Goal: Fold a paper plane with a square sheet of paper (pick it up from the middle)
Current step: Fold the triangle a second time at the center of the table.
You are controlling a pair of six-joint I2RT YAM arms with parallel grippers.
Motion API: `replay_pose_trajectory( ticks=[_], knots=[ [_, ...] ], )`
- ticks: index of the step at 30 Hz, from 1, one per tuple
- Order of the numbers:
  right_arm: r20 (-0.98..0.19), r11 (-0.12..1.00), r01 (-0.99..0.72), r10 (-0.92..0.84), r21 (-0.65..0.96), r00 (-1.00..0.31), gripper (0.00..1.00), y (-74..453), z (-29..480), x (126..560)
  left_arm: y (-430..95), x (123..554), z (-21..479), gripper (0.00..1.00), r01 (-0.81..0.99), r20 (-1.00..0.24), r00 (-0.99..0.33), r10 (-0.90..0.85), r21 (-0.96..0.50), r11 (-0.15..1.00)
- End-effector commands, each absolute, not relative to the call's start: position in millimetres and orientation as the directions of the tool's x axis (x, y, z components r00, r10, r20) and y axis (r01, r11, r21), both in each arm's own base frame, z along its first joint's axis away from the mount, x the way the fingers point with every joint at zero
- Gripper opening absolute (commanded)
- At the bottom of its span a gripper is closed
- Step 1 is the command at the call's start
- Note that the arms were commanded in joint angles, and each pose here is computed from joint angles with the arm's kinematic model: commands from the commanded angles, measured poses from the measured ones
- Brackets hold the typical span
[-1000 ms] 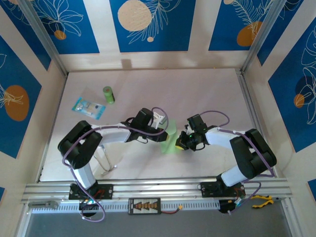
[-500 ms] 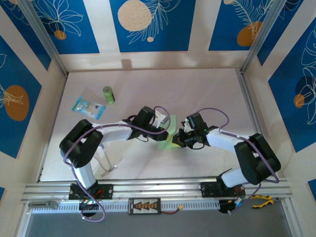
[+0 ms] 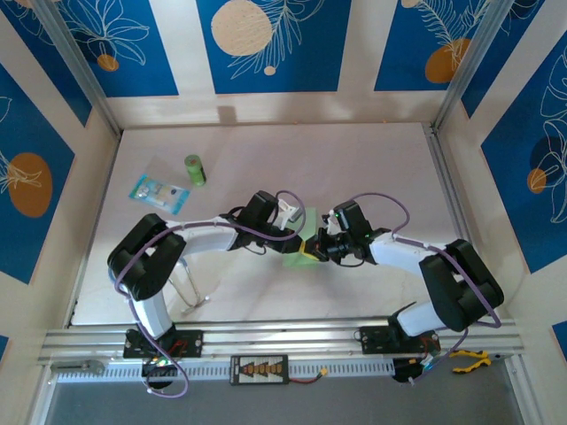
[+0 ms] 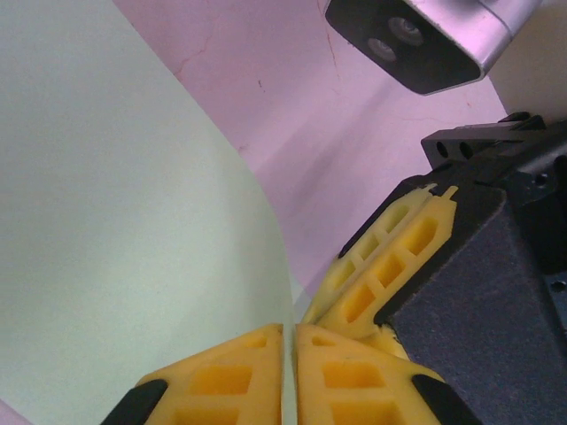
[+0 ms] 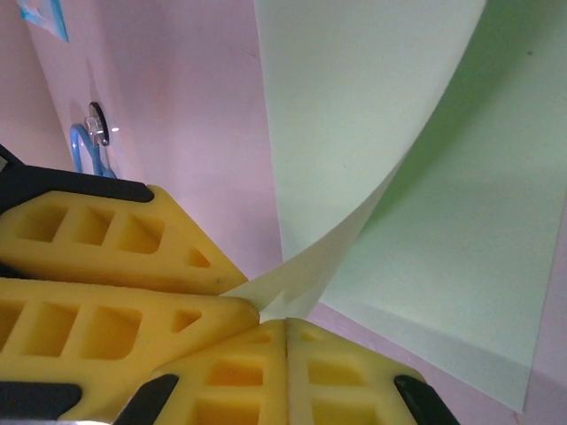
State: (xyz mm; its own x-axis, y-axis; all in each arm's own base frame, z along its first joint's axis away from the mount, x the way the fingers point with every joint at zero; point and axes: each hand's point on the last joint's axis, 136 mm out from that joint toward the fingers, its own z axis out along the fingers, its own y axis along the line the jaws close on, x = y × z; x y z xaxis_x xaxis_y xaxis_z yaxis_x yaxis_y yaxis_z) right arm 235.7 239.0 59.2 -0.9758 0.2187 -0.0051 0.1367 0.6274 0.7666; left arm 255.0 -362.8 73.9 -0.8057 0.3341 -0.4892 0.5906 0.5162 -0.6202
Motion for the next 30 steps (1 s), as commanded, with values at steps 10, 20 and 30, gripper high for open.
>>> replay_pose_trajectory(
  ticks=[10,20,30],
  knots=[
    [0.037,0.604,0.189,0.255,0.775,-0.966,0.06,237.3,50.1,235.8,-362.4,247.8,76.6,0.19,0.585,-0.464,-0.811,0.357,-0.660,0.470],
    [0.045,0.602,0.206,0.271,0.772,-0.961,0.05,235.9,48.5,236.8,-356.9,246.3,76.3,0.11,0.592,-0.470,-0.806,0.360,-0.656,0.469],
    [0.051,0.687,0.243,0.287,0.684,-0.956,0.05,217.7,30.5,225.0,-355.5,254.1,82.4,0.02,0.592,-0.488,-0.806,0.336,-0.638,0.492]
  ],
)
